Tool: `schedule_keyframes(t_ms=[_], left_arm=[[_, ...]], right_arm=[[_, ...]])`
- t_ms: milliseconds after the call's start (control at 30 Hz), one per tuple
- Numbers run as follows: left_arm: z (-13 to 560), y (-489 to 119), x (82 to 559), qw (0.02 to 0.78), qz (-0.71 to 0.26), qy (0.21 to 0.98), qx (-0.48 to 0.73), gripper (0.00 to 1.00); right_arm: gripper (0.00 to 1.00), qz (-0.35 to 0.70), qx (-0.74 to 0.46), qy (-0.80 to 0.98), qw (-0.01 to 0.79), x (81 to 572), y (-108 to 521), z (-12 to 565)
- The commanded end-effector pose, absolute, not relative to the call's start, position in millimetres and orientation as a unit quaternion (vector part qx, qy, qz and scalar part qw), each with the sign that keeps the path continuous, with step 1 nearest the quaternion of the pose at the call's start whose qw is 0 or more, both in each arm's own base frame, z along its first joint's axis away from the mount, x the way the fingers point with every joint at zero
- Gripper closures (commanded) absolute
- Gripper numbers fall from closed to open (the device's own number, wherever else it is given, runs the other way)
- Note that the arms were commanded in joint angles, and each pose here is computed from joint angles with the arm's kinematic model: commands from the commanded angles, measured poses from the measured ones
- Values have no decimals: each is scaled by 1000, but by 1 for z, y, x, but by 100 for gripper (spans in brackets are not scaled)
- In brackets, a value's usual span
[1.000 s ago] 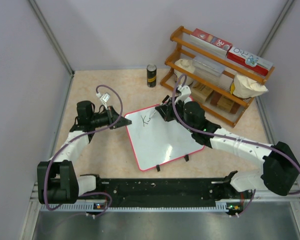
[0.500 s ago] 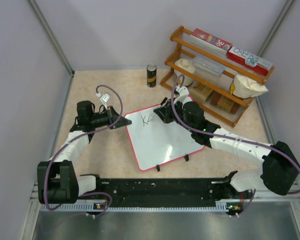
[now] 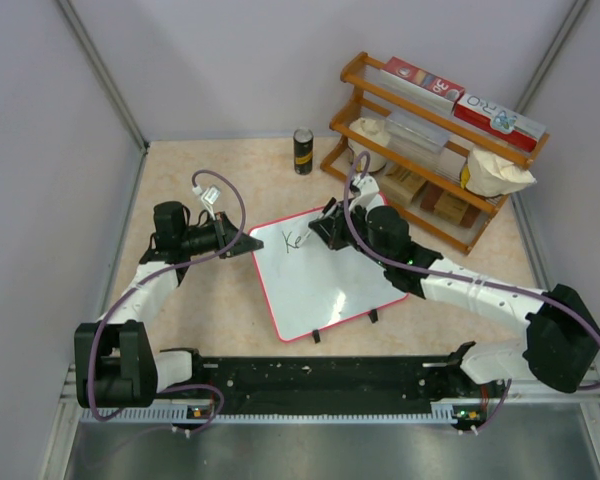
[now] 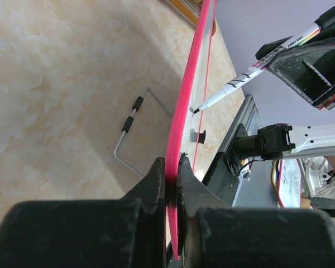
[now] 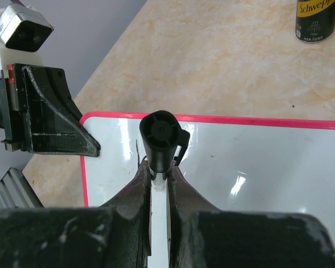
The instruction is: Write a sentence on the whiteboard
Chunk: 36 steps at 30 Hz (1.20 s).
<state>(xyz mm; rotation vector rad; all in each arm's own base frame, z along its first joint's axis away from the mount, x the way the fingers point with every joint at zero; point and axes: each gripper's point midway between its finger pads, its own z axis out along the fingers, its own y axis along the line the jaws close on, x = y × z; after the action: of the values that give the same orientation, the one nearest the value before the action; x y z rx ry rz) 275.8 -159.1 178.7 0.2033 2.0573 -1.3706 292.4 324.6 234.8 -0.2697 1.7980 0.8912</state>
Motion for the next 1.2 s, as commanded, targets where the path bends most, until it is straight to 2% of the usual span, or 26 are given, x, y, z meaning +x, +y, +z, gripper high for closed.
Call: schedule_keyframes(t_ms=[0, 533, 967, 1167], left_arm=[[161, -151, 288, 355, -472, 802, 86, 100], [161, -151, 288, 356, -471, 803, 85, 100], [161, -151, 288, 355, -471, 803, 86, 100], [161, -151, 288, 355, -471, 803, 86, 100]], right_arm=[[100, 351, -107, 758, 539, 295, 313, 231], [100, 336, -85, 748, 565, 312, 302, 254], [100, 378, -75, 703, 597, 300, 295, 301], [100, 365, -60, 707, 603, 309, 288, 302]])
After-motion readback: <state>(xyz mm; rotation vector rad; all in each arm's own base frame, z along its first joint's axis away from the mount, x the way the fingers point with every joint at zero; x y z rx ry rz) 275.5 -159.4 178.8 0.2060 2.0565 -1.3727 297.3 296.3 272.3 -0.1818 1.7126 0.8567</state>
